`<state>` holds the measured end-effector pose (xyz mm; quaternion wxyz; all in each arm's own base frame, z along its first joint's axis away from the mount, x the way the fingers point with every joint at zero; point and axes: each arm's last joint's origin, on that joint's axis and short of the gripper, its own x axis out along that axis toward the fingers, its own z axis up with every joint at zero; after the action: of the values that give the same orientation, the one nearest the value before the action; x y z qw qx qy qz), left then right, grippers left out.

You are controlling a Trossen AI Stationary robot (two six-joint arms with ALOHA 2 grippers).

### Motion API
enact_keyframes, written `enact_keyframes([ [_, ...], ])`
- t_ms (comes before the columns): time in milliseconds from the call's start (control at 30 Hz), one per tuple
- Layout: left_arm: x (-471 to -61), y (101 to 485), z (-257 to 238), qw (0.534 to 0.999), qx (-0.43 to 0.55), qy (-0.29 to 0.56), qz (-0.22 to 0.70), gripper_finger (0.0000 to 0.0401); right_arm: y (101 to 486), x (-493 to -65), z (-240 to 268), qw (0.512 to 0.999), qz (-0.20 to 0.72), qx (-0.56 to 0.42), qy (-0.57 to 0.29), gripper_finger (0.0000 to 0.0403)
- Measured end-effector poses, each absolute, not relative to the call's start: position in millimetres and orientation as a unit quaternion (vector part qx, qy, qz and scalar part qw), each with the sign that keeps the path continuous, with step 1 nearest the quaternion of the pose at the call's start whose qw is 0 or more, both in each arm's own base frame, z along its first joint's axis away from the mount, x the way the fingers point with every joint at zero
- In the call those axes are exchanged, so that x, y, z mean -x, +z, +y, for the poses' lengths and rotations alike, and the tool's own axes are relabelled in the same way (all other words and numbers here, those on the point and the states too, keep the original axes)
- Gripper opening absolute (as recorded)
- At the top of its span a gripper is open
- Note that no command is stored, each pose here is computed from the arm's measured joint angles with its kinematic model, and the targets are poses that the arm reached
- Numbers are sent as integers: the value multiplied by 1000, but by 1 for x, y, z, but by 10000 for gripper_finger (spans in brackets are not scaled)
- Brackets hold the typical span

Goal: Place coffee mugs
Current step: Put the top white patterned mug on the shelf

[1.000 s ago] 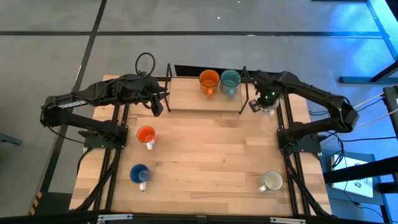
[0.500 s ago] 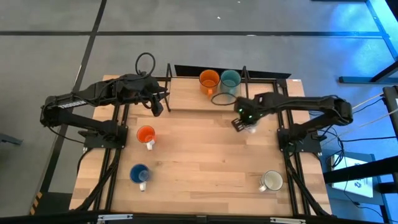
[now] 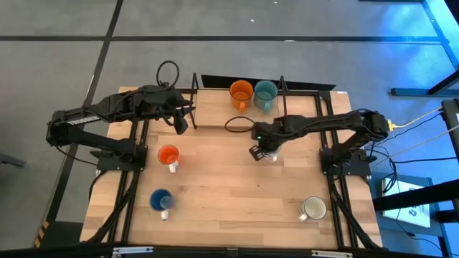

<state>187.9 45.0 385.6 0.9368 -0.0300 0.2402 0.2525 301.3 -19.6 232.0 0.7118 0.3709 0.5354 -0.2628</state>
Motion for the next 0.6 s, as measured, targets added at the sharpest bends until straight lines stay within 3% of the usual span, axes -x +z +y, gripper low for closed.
enact_keyframes([
  [600,-188,386,45,937,33,253,239,88,219,-358,-25,720,575,-305,-240,9],
])
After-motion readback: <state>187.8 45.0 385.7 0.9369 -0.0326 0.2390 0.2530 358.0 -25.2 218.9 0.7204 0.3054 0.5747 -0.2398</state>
